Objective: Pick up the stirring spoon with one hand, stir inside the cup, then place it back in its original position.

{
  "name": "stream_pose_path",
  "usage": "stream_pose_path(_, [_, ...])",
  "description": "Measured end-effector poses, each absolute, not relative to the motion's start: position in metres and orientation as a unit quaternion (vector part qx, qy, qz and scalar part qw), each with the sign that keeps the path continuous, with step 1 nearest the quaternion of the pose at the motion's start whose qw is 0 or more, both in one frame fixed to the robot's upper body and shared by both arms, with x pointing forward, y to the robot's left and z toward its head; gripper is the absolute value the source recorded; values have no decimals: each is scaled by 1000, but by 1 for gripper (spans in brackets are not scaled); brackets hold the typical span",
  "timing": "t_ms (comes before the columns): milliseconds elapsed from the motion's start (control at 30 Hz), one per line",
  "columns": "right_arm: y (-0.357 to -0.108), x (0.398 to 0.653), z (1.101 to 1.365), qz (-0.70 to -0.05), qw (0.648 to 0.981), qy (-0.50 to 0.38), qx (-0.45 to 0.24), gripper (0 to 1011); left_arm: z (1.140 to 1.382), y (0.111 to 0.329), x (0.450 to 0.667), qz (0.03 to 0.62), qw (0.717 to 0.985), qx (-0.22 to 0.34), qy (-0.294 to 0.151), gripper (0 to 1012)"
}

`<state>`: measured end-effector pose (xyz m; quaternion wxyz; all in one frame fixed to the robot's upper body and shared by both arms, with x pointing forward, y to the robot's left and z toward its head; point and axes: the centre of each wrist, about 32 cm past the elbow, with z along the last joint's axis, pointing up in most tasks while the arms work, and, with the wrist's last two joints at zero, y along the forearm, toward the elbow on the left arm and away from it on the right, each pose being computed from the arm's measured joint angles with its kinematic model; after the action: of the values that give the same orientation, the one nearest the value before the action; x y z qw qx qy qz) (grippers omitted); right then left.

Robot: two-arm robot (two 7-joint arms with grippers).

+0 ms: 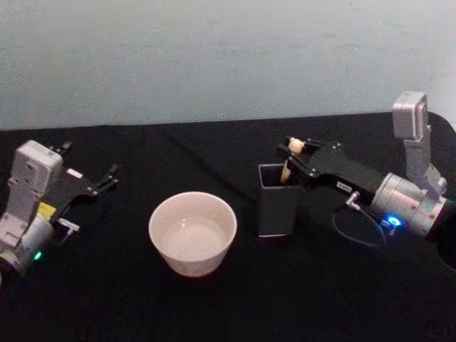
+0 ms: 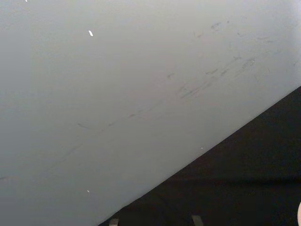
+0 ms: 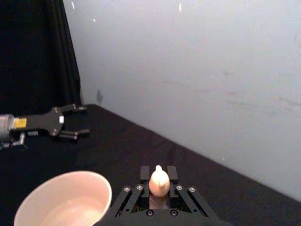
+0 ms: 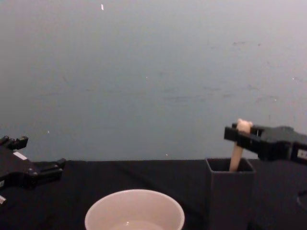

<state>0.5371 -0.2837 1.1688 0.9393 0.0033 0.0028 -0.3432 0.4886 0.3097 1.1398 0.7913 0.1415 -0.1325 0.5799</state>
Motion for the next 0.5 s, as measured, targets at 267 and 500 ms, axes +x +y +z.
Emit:
stream_pose_path(267, [-282,532,1192,-345,938,-24,33,212,1140,310,489,580,791,141,-132,1001])
stream_pose_path(500, [-282,524,1211,-347,934,-57,66,212,1140,310,489,580,791,141,-132,1001])
